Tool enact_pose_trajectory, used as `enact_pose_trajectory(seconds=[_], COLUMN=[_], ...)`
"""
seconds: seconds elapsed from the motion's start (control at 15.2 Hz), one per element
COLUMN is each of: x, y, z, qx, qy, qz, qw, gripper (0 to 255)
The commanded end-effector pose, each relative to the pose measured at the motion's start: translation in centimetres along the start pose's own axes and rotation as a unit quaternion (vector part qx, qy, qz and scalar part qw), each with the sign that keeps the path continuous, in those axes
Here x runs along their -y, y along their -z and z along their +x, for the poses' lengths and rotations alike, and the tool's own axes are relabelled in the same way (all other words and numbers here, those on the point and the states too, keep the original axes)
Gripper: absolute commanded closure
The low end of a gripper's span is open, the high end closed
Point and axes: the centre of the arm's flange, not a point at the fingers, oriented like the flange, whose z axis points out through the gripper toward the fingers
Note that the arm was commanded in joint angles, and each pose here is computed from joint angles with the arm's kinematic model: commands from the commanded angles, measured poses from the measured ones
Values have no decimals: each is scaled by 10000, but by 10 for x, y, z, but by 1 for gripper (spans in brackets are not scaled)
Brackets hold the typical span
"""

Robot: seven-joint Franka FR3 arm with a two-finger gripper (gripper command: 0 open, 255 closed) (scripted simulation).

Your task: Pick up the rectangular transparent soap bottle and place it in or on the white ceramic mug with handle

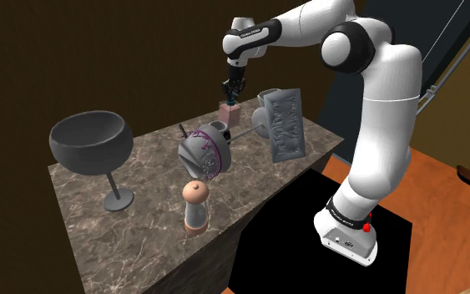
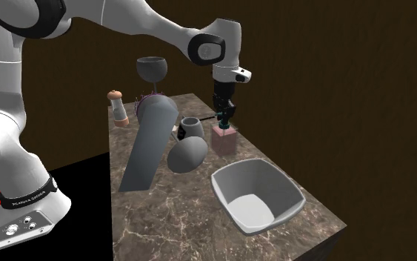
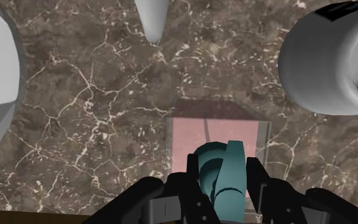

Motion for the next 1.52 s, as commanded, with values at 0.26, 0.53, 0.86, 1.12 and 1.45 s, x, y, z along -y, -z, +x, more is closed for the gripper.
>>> enact_pose_trajectory(seconds=[0.26, 0.53, 0.86, 1.12, 1.45], x=[0, 1, 2, 2, 3], y=[0, 15, 42, 63, 89], z=[0, 0, 0, 0, 1], qx=[3, 3, 3, 3, 3], qy=[0, 0, 0, 0, 0], qz=[0, 0, 0, 0, 0], qw=[10000, 10000, 10000, 10000, 10000], gripper=[255, 255, 255, 255, 255])
